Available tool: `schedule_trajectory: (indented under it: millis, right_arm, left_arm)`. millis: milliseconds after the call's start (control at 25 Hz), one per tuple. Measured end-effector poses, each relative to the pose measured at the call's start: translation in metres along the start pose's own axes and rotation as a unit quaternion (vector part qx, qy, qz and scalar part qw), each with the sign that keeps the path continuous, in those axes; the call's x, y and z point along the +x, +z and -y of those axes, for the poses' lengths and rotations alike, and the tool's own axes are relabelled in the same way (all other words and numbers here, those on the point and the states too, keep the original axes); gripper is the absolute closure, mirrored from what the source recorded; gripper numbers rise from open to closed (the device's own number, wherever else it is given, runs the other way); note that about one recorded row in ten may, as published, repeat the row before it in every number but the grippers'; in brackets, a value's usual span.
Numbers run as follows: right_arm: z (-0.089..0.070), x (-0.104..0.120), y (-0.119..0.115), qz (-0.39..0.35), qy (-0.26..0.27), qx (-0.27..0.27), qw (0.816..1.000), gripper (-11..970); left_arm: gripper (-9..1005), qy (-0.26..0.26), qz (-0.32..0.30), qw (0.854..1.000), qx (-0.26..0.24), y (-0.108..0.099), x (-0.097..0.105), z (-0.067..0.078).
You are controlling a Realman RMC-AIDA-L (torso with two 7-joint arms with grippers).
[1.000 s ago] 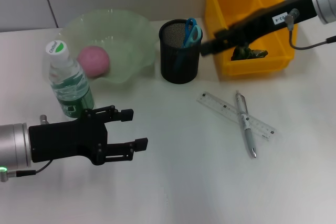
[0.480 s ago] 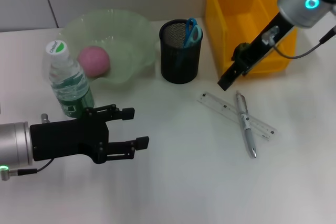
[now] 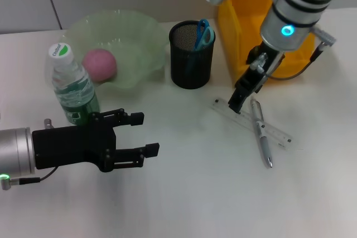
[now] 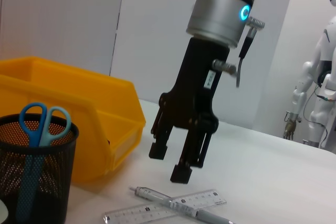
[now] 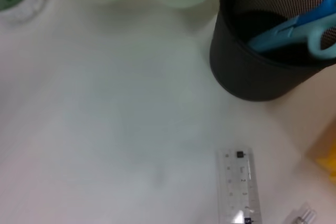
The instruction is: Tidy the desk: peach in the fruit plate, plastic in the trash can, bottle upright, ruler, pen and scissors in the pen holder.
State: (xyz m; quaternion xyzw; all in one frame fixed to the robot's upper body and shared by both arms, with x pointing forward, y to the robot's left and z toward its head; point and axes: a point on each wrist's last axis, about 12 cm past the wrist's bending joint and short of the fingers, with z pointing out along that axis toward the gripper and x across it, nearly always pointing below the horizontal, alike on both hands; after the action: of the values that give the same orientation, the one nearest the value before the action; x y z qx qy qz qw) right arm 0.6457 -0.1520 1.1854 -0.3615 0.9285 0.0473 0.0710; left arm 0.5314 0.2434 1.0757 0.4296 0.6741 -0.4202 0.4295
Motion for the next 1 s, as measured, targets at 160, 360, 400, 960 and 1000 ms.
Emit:
schedule_trajectory:
  millis: [160,360,400,960,1000]
  right_arm:
    - [-0.002,-0.001,0.008,-0.01,-0.004,0.01,1.0,251]
    - [-0.004,-0.002,0.017,-0.016,-0.005,0.011,1.0,251]
    - [-0.004,-0.002,0.018,-0.016,-0.006,0.013,1.0,252]
    - [-0.007,-0.001,0.031,-0.023,-0.015,0.025,0.999,253]
    - [-0.007,-0.001,0.031,-0.023,-0.015,0.025,0.999,253]
  left_arm:
    - [194,0.0,0.0,1.0,0.0,0.0,0.0,0.0]
    - [194,0.001,-0.001,1.0,0.002,-0.001,0.0,0.0]
    - [194,0.001,-0.001,1.0,0.003,-0.001,0.0,0.0]
    - [194,0.002,-0.003,1.0,0.004,-0.001,0.0,0.0]
    - [194,0.002,-0.003,1.0,0.004,-0.001,0.0,0.0]
